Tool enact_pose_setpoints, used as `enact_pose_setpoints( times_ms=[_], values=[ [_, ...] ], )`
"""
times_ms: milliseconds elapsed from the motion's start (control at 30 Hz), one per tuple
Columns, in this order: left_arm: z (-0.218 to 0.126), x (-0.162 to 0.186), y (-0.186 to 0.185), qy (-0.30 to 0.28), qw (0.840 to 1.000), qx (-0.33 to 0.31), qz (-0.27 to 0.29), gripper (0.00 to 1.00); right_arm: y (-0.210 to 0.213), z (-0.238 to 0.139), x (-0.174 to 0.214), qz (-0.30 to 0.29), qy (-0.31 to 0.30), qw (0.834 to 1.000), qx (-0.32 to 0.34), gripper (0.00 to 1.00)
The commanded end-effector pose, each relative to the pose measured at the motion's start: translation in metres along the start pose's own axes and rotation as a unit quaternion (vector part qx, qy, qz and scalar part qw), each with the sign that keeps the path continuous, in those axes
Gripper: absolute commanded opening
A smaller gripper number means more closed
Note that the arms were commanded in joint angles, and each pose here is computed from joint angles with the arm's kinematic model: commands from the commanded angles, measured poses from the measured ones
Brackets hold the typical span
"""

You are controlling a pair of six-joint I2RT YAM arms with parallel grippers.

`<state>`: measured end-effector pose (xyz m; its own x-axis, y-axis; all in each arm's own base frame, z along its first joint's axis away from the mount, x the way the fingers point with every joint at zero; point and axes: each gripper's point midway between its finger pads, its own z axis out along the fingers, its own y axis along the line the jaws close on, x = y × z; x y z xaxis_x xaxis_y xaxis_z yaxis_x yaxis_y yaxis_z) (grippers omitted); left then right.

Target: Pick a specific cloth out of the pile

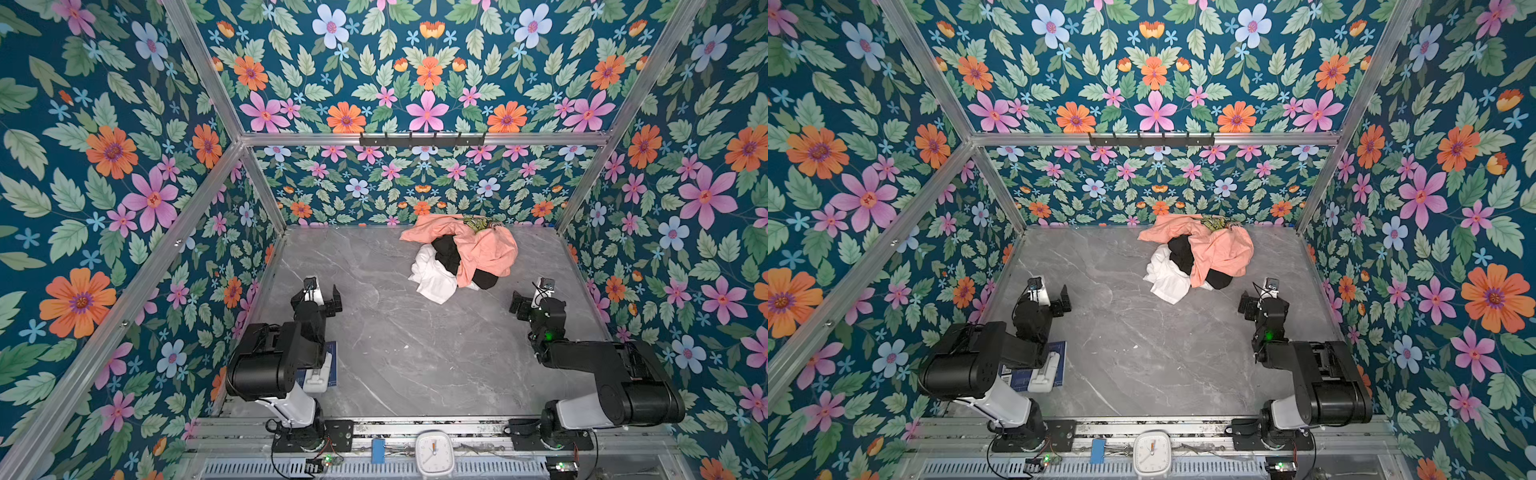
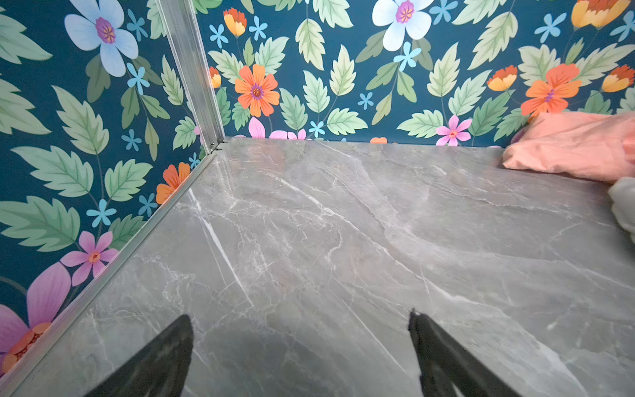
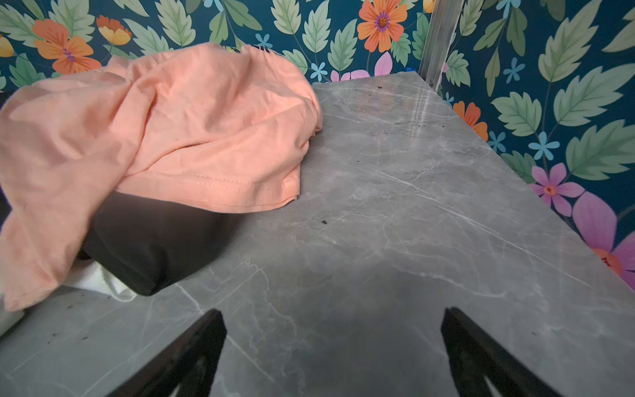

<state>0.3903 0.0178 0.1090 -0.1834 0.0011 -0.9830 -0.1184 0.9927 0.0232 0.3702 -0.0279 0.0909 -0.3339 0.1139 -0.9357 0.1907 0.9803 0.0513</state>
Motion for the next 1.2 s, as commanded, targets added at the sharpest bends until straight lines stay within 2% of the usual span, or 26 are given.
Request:
enact_pose_setpoints(
  times_ms=[0, 1167],
  values=[
    [-0.0001, -0.0030, -0.0002, -0.006, 1.000, 0.002, -0.001, 1.00, 0.0009, 0.0002, -0.0081, 0.001, -0.014, 1.000, -0.001, 0.99],
    [-0.0012, -0.0043, 0.0000, -0.010, 1.000, 0.001, -0.001, 1.00, -0.0015, -0.0015, -0.0117, 0.000, -0.022, 1.000, 0.008, 0.99]
  ],
)
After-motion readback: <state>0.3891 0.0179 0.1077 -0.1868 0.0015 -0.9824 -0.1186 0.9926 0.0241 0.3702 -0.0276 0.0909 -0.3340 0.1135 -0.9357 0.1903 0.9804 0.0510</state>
